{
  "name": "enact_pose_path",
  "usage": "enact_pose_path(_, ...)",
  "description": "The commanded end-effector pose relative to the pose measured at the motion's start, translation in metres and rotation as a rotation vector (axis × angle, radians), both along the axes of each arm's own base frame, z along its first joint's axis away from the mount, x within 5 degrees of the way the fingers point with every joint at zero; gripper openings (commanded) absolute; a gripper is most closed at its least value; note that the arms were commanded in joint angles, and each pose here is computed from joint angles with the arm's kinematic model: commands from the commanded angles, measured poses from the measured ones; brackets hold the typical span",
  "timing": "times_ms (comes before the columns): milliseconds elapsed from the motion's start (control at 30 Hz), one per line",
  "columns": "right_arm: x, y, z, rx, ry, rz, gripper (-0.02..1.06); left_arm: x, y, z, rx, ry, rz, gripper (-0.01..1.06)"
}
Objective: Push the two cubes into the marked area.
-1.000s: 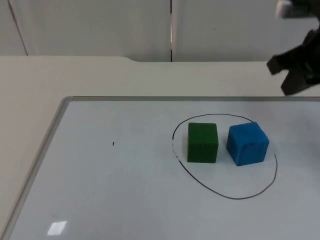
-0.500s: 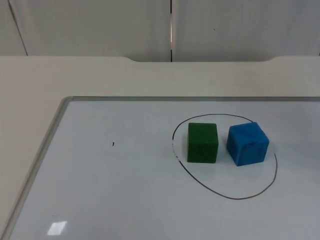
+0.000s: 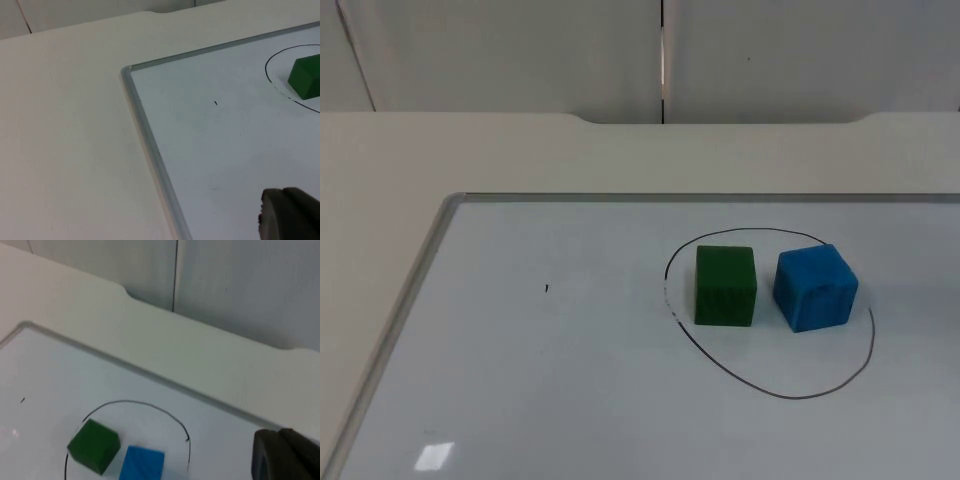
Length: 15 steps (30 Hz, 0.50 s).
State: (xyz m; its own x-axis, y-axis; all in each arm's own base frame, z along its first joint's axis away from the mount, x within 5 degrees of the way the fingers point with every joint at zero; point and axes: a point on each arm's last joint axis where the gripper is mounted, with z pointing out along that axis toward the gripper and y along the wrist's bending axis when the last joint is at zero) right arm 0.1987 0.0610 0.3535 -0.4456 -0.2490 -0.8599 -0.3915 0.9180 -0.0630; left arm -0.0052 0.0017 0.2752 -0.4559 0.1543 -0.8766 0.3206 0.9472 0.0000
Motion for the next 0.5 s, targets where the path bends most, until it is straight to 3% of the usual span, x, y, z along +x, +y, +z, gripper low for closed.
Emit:
enact_pose_path(0,-0.012,-0.004,-0.003,-0.004,-0.026,0.000,0.00,0.001,0.001,0.000,0.006,-0.014,0.008,0.00)
enact_pose_path(467,-0.083,-0.019,-0.009,0.042,-0.073,0.023,0.00,0.001,0.001,0.000,0.006,-0.014,0.008,0.00)
